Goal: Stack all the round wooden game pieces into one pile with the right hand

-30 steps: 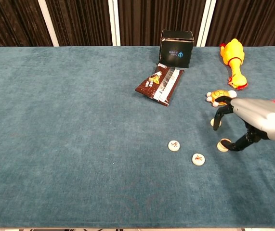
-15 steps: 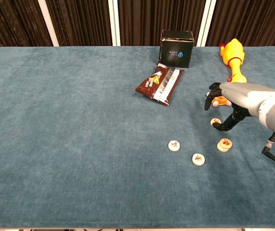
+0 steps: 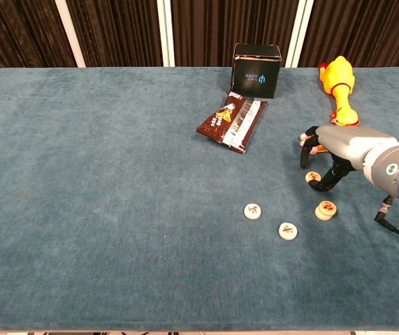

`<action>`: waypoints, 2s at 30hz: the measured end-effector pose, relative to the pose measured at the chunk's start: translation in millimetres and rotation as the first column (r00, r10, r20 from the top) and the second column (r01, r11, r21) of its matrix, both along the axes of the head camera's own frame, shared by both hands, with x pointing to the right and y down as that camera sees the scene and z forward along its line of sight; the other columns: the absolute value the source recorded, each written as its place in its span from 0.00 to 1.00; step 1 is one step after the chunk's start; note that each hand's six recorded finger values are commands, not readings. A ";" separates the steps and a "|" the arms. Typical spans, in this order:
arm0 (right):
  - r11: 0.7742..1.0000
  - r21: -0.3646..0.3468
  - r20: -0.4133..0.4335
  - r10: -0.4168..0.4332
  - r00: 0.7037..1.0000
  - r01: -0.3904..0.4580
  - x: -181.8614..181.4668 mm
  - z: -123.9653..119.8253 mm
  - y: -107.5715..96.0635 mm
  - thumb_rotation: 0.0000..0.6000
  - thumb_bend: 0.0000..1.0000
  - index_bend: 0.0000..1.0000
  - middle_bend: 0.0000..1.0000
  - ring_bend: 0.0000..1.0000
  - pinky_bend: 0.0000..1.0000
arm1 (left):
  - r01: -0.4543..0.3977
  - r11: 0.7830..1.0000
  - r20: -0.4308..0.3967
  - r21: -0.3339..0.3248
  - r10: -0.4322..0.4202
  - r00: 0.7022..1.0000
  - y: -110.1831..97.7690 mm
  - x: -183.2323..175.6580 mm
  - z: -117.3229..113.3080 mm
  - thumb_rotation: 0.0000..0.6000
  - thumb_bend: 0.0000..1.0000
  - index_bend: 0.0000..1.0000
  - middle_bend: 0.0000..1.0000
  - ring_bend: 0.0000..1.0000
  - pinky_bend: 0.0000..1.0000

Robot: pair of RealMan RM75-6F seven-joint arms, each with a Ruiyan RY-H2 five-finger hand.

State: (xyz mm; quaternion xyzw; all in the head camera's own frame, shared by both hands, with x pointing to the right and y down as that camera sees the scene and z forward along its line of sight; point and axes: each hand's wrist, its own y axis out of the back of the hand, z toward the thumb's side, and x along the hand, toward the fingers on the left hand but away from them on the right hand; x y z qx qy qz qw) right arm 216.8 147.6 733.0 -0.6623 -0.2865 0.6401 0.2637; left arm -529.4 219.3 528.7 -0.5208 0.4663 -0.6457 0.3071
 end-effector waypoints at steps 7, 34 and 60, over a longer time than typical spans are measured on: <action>1.000 0.001 -0.006 0.006 1.000 -0.006 3.1 2.2 1.3 1.00 0.42 0.46 0.00 0.00 0.00 | -0.001 1.000 0.002 -0.002 0.001 1.000 0.2 0.1 0.1 1.00 0.19 0.12 0.00 0.00 0.05; 1.000 0.020 0.009 0.023 1.000 -0.023 7.4 -3.3 -1.4 1.00 0.42 0.52 0.00 0.00 0.00 | 0.006 1.000 0.002 -0.011 -0.006 1.000 0.9 -1.1 1.2 1.00 0.19 0.12 0.00 0.00 0.05; 0.999 -0.004 0.100 -0.050 0.994 0.051 5.9 -53.6 48.2 1.00 0.42 0.52 0.00 0.00 0.00 | 0.008 1.000 0.004 -0.019 -0.008 1.000 2.2 0.4 1.7 1.00 0.19 0.12 0.00 0.00 0.05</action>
